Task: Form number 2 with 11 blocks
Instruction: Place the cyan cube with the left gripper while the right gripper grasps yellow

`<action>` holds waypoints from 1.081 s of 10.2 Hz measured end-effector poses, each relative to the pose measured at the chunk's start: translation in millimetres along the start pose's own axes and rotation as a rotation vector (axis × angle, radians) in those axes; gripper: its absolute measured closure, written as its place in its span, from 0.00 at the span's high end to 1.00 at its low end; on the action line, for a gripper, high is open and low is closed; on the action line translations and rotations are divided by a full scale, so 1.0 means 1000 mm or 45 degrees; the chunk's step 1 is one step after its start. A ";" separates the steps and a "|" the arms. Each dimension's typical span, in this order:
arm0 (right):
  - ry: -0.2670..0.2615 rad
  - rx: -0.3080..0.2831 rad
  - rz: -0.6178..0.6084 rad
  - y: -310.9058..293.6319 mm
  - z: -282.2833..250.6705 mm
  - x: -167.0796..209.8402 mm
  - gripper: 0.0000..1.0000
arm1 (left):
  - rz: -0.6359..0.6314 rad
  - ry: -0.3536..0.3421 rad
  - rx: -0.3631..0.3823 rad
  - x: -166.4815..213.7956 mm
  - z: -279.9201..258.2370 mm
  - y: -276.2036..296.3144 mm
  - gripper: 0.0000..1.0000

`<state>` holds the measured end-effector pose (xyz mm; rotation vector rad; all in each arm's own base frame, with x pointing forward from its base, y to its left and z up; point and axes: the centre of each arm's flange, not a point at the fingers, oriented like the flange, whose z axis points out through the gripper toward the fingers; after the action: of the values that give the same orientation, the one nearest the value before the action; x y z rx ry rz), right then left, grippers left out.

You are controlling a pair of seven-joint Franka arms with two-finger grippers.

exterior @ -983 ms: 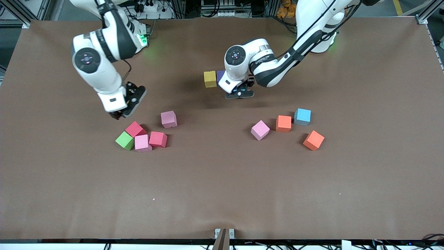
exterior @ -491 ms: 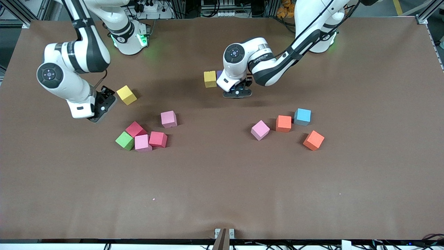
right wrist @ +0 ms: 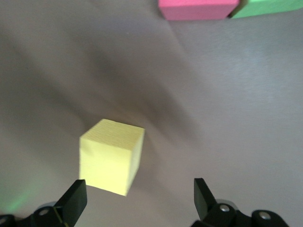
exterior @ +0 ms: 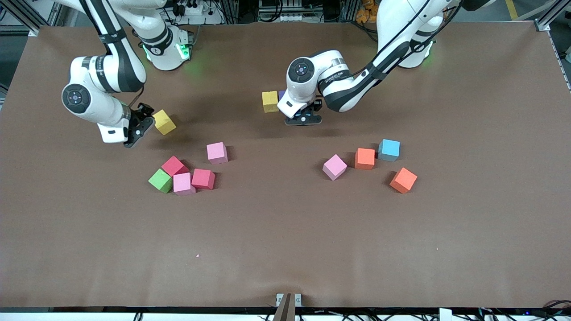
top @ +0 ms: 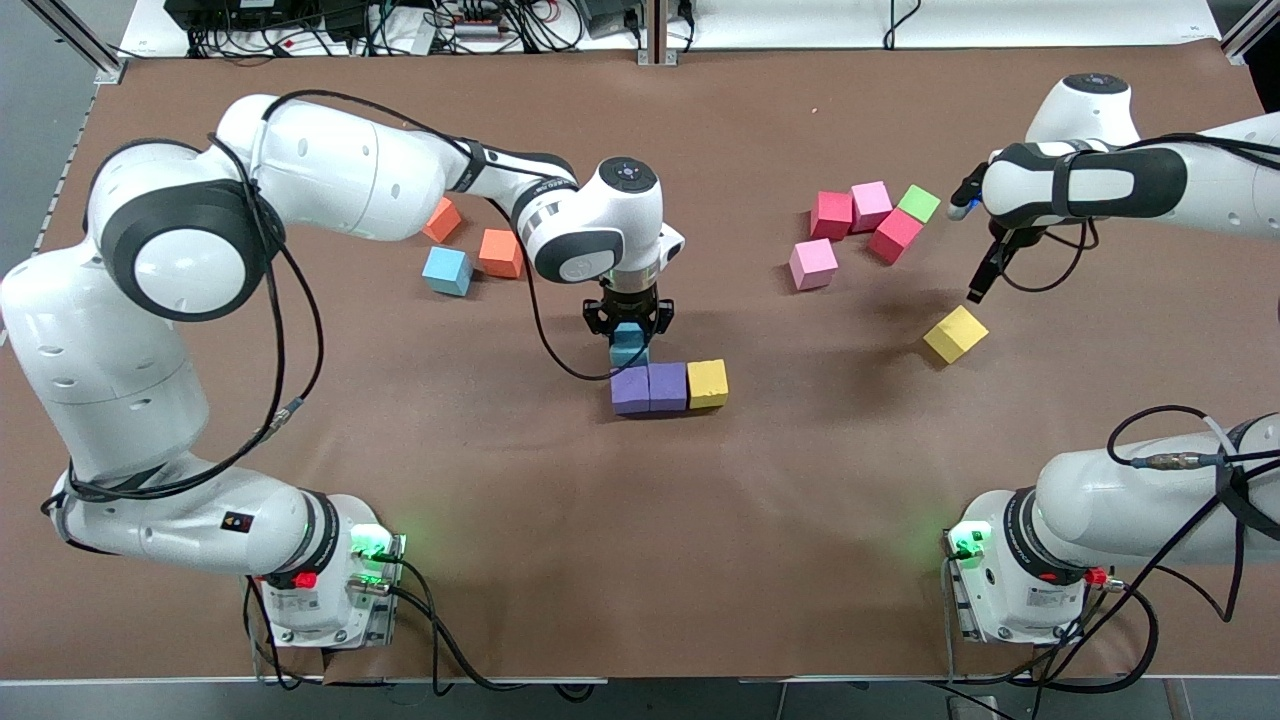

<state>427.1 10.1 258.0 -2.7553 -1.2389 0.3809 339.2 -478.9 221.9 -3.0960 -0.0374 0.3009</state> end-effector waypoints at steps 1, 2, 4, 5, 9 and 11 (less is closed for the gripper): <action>0.006 0.002 0.001 -0.004 0.006 -0.001 1.00 | 0.002 -0.004 0.001 -0.001 0.002 0.000 0.54; 0.016 -0.009 -0.003 -0.008 0.012 -0.002 1.00 | 0.003 -0.007 0.002 -0.001 0.003 0.001 0.54; 0.033 -0.032 -0.015 -0.017 0.027 -0.005 1.00 | 0.004 -0.013 0.005 -0.002 0.005 0.000 0.55; 0.031 -0.032 -0.019 -0.019 0.031 -0.006 1.00 | 0.004 -0.015 0.007 -0.002 0.006 0.000 0.55; 0.035 -0.006 0.003 -0.024 0.039 -0.010 1.00 | -0.006 -0.017 0.011 -0.002 0.008 -0.001 0.79; 0.056 0.032 0.048 -0.027 0.044 -0.012 1.00 | -0.051 -0.015 0.007 0.000 0.007 -0.001 1.00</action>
<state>388.2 18.6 223.3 -2.7536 -1.1660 0.3347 338.1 -477.3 215.3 -3.0835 -0.0981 0.3172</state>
